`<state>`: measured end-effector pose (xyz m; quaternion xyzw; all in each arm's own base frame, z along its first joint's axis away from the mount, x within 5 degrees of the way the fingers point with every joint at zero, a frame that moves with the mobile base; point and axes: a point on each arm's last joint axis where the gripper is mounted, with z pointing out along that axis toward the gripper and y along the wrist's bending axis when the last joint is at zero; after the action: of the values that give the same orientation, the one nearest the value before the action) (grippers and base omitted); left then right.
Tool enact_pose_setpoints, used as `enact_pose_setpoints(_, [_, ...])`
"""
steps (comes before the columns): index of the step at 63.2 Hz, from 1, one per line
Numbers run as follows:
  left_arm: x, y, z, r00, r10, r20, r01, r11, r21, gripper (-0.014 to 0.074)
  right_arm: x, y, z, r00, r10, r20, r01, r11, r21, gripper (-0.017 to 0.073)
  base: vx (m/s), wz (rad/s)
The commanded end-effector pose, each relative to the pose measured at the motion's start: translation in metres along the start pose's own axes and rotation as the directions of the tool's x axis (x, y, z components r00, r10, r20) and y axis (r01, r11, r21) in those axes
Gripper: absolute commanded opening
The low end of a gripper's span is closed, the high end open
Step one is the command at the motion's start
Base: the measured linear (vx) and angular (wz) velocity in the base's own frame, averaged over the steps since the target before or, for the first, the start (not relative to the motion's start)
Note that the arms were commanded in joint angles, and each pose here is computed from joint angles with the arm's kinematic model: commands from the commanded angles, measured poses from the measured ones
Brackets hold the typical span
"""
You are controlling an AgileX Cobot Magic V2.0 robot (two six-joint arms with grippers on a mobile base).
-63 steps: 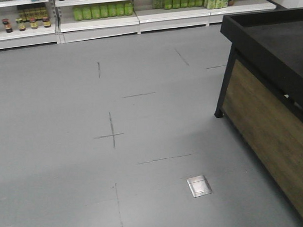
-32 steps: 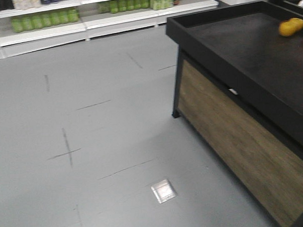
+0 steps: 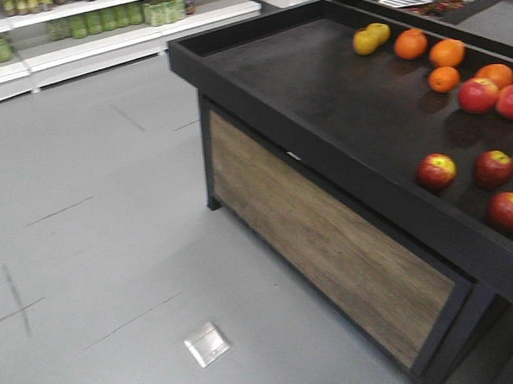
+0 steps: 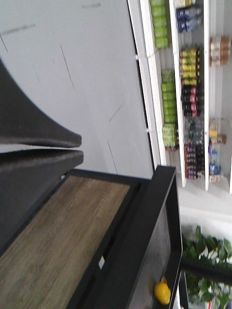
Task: Pick three apples into basket with both arms
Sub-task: 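Turn the base and drive up to the table holding the light-blue basket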
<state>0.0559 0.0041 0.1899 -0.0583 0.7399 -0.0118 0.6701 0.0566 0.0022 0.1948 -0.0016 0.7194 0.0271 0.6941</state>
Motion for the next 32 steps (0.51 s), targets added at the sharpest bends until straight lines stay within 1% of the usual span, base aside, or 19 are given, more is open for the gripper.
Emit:
enact_pose_setpoints(1, [-0.0043,-0.0011,-0.0008,0.997,-0.008,0.077,0.007,1.0,0.016,-0.0006,-0.0021,-0.0001,-0.0004,0.998,-0.016,0.067,0.016,1.0,0.003,-0.0004,0.1,-0.43])
enact_pose_setpoints(32, [-0.0043,-0.0011,-0.0008,0.997,-0.008,0.077,0.007,1.0,0.016,-0.0006,-0.0021,-0.0001,-0.0004,0.998,-0.016,0.067,0.016,1.0,0.003,-0.0004,0.08,-0.41])
